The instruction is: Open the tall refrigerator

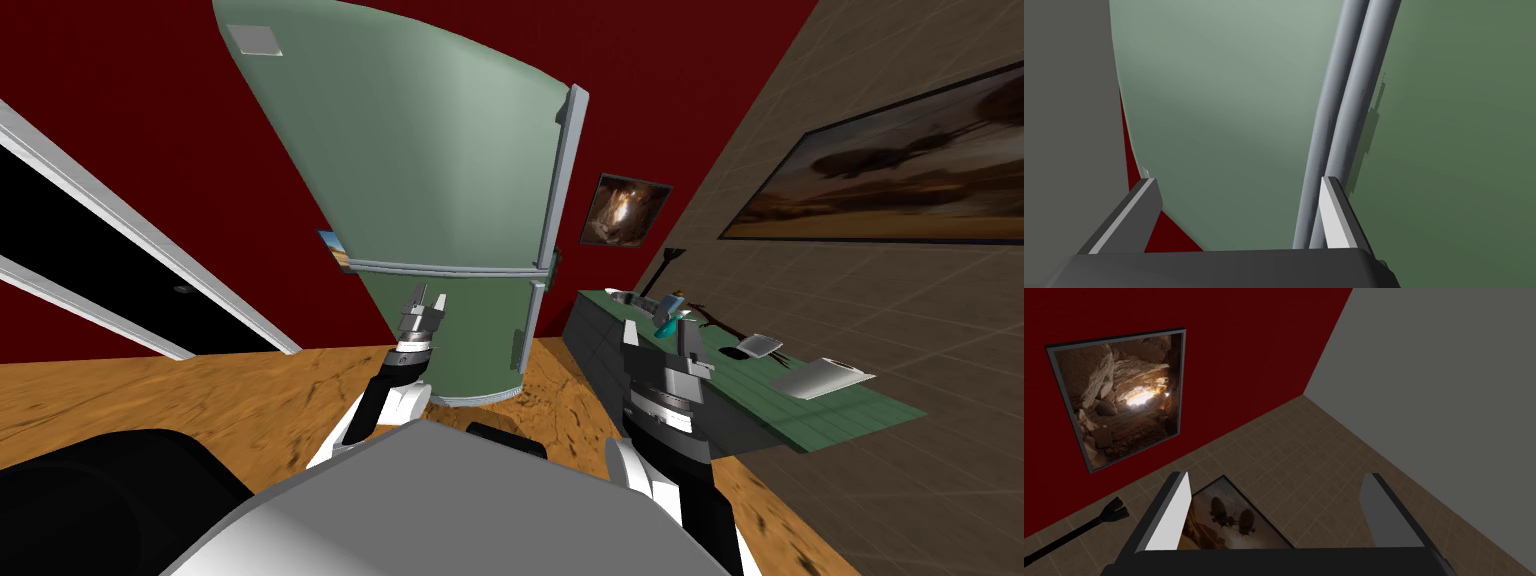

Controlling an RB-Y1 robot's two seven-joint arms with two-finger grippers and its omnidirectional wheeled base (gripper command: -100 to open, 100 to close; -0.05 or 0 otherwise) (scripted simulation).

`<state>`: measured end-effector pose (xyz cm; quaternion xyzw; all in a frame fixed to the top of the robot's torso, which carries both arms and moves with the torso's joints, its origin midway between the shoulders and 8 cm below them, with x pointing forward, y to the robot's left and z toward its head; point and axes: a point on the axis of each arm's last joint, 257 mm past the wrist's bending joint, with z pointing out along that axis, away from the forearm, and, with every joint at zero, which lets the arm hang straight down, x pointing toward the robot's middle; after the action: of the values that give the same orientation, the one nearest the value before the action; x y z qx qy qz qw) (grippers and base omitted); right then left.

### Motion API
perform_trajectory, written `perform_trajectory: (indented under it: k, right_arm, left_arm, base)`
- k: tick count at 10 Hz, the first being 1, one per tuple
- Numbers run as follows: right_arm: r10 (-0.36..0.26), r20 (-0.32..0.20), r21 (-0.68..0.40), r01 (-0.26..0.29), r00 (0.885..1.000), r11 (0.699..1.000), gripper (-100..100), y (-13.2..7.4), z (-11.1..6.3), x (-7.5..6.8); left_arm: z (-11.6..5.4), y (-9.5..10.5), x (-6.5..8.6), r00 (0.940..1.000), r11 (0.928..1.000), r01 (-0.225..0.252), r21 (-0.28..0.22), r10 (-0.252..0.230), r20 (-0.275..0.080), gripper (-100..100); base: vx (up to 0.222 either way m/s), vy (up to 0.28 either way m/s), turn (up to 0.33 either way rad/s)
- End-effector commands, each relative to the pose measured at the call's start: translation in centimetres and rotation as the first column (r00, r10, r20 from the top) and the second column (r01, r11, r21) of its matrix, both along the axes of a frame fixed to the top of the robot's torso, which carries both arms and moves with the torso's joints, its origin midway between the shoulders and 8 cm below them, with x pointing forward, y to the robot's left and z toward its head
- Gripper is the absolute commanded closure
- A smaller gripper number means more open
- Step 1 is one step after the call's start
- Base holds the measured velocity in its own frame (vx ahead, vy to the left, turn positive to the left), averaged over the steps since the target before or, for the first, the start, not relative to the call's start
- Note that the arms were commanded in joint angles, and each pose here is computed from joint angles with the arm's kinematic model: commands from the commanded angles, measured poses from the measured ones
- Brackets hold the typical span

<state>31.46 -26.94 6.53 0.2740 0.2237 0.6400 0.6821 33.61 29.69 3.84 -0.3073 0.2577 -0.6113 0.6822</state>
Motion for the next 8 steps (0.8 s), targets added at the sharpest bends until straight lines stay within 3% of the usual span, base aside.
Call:
perform_trajectory:
  k: [1, 8]
  right_arm:
    - [0.000, 0.000, 0.000, 0.000, 1.000, 1.000, 0, 0.00, 0.00, 0.00]
    - [0.000, 0.000, 0.000, 0.000, 1.000, 1.000, 0, 0.00, 0.01, -0.01]
  left_arm:
    - [0.00, 0.00, 0.00, 1.0000, 1.0000, 0.000, 0.000, 0.000, 0.000, 0]
    - [0.02, 0.00, -0.01, 1.0000, 1.0000, 0.000, 0.000, 0.000, 0.000, 0]
  base:
    - [0.000, 0.000, 0.000]
    - [0.000, 0.000, 0.000]
